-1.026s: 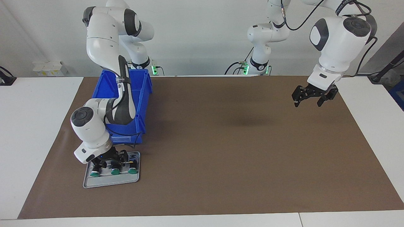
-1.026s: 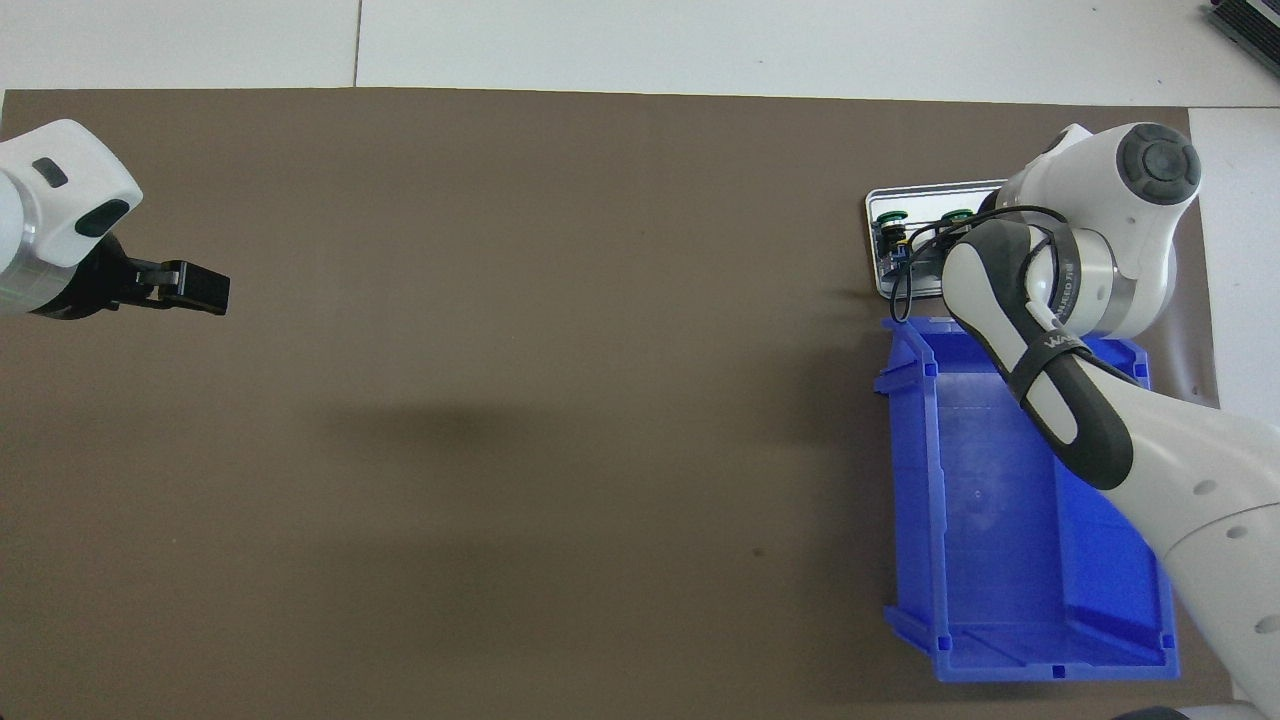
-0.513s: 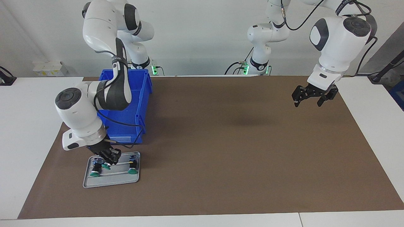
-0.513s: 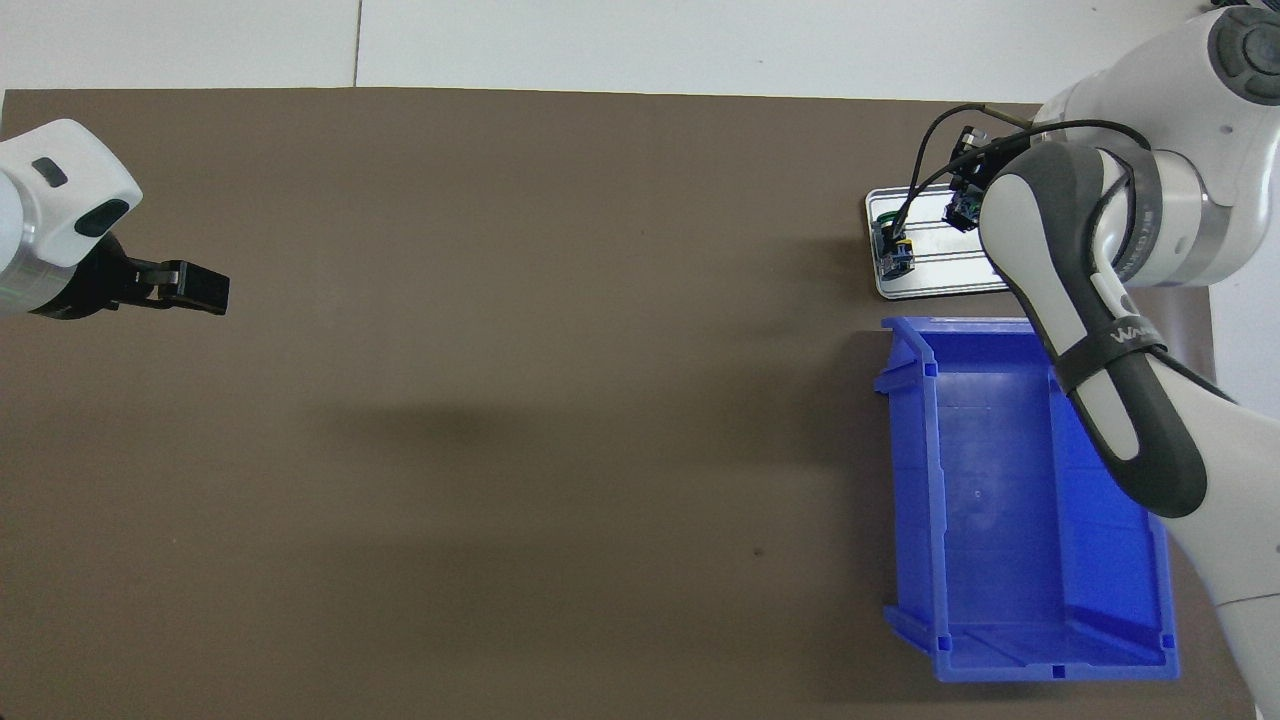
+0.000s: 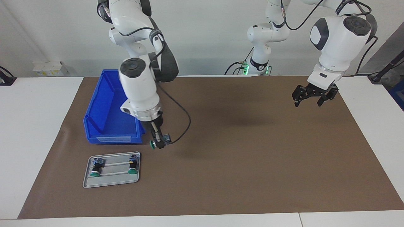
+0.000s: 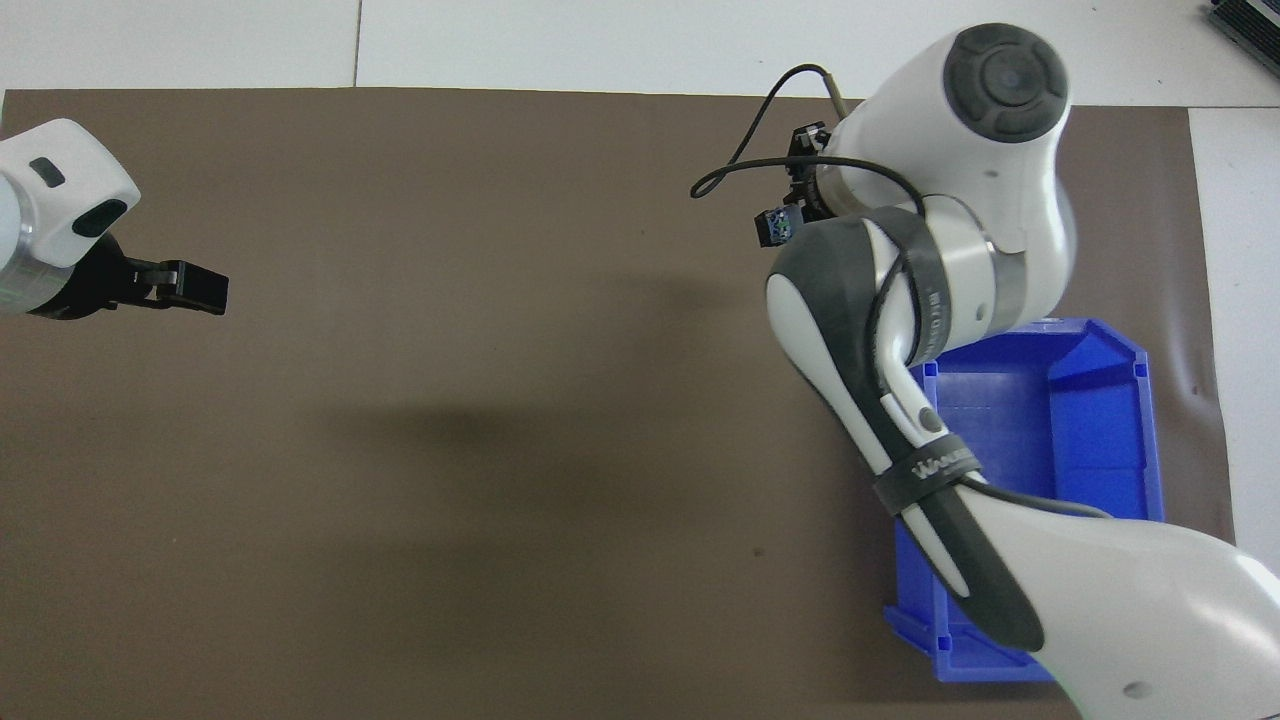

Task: Place and press button with both arms
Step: 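Carry the button module with the right gripper and set it mid-table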

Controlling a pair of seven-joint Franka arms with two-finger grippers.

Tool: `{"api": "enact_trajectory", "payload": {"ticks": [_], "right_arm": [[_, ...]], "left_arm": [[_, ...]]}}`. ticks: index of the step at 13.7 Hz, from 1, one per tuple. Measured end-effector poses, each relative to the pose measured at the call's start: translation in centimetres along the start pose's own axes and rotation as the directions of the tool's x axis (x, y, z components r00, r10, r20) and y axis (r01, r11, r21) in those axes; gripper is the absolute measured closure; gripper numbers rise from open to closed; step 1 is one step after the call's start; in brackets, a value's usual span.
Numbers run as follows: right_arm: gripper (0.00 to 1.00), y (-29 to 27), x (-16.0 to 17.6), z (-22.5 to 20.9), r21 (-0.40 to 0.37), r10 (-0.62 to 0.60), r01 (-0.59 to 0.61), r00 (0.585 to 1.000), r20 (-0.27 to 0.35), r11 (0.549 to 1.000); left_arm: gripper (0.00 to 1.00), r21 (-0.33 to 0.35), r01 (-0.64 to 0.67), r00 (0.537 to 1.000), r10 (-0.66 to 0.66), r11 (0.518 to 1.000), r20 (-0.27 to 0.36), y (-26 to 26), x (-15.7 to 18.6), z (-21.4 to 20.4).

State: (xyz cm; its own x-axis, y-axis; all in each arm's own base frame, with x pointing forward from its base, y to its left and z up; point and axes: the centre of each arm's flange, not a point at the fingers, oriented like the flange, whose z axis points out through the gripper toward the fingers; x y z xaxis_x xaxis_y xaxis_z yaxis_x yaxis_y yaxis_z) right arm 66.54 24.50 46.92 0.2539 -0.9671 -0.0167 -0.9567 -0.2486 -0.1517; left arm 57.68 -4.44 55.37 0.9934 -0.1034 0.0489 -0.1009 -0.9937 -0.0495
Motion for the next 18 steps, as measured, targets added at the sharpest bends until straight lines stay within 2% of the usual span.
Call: {"api": "enact_trajectory", "payload": {"ticks": [3,7,10,14,18], "right_arm": [[0.59,1.7,-8.1,0.9,-0.015,0.161,-0.161,0.987,-0.019,0.987],[0.59,4.4,-17.3,2.1,-0.034,0.168,-0.168,0.986,-0.019,0.985],[0.59,6.7,-24.1,7.0,-0.025,0.185,-0.187,0.981,-0.057,0.982],[0.59,9.3,-30.1,12.2,-0.007,0.18,-0.18,0.982,-0.052,0.984],[0.59,10.3,-31.9,12.3,0.001,0.181,-0.181,0.983,-0.041,0.983]], "left_arm": [[0.0,0.0,0.0,1.0,0.0,1.0,-0.001,0.0,0.0,-0.1],[0.0,0.0,0.0,1.0,0.0,1.0,-0.002,0.0,0.0,-0.1],[0.0,0.0,0.0,1.0,0.0,1.0,-0.003,0.0,-0.1,-0.2],[0.0,0.0,0.0,1.0,0.0,1.0,-0.003,0.0,-0.1,-0.2],[0.0,0.0,0.0,1.0,0.0,1.0,-0.003,0.0,-0.1,-0.2]]}}
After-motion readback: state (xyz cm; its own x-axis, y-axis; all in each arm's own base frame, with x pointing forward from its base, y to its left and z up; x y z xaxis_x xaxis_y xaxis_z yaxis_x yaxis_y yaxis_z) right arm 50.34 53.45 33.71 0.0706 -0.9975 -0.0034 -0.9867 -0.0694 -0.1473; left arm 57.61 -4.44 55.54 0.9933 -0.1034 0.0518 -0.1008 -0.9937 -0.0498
